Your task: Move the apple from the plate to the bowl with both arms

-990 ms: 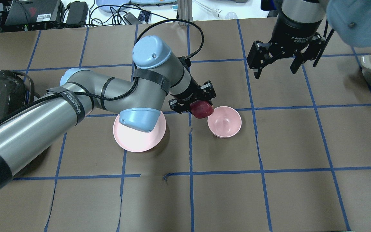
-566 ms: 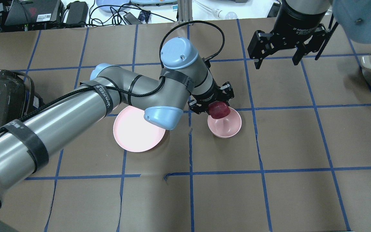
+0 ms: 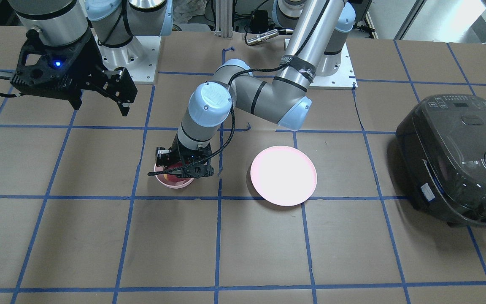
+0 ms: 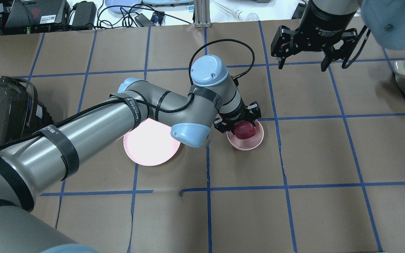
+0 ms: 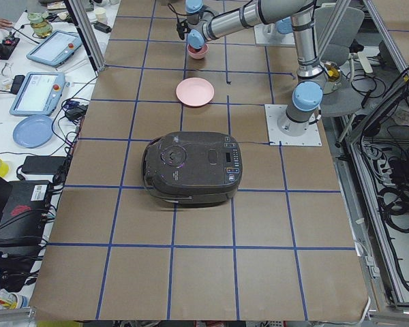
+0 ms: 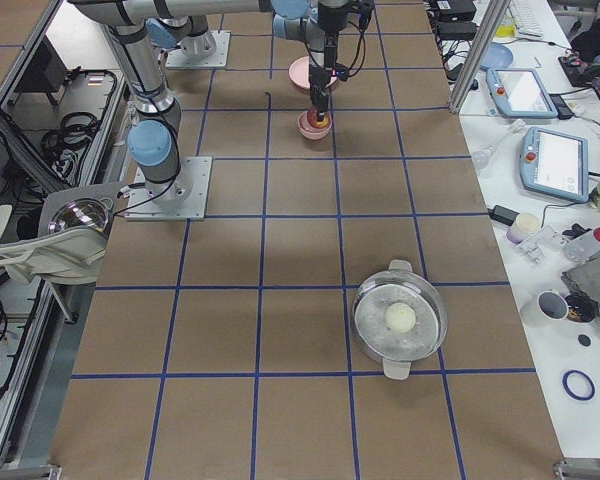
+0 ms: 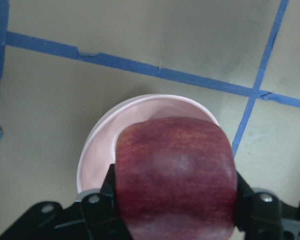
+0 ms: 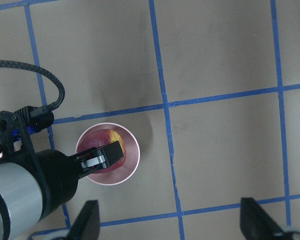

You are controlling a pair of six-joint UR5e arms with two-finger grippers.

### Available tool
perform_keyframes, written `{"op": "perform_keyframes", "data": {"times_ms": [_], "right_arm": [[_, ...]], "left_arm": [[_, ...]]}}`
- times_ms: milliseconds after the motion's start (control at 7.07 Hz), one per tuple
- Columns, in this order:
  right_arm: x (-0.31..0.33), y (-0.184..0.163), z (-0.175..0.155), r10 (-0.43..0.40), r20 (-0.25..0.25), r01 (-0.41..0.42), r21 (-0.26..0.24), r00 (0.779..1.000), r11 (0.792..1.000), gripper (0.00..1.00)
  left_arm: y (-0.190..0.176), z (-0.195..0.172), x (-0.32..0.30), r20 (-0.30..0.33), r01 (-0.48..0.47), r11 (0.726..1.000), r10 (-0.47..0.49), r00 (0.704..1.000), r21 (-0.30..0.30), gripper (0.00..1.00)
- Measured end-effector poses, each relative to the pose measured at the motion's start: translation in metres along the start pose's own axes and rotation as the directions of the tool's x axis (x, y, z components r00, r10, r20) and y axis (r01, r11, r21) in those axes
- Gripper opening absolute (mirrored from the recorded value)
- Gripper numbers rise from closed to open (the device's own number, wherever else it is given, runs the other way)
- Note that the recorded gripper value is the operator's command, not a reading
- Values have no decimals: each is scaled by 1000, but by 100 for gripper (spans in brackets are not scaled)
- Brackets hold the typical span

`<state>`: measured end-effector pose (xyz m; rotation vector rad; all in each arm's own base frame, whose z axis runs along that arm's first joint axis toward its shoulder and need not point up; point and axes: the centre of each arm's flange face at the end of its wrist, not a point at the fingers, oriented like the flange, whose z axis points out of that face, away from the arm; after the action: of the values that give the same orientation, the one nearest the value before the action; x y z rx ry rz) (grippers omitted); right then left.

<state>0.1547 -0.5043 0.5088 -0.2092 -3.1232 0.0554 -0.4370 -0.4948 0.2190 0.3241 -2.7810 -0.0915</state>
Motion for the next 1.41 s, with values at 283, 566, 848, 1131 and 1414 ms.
{"op": "perform_keyframes", "data": {"times_ms": [283,566,848,1131,1414], "right_arm": [[0,0,0,1,1,-1,-1,1000,1000,100],[0,0,1,2,2,-2,-1,1000,1000,100],[0,0,1,1,2,-1,-2,1000,1000,100],[0,0,1,1,2,-1,-2,1000,1000,100],[0,0,1,0,2,0,-2,1000,1000,100]], "left_arm": [[0,8,-2,8,-3,1000,3,1000,-9,100],[0,-4,2,-7,-13,1000,13,1000,7,100],[-3,-42,1,-30,-78,996,80,996,51,100],[-15,-100,-30,13,-219,973,218,976,71,100],[-27,-176,-88,146,-343,939,334,931,36,100]]}}
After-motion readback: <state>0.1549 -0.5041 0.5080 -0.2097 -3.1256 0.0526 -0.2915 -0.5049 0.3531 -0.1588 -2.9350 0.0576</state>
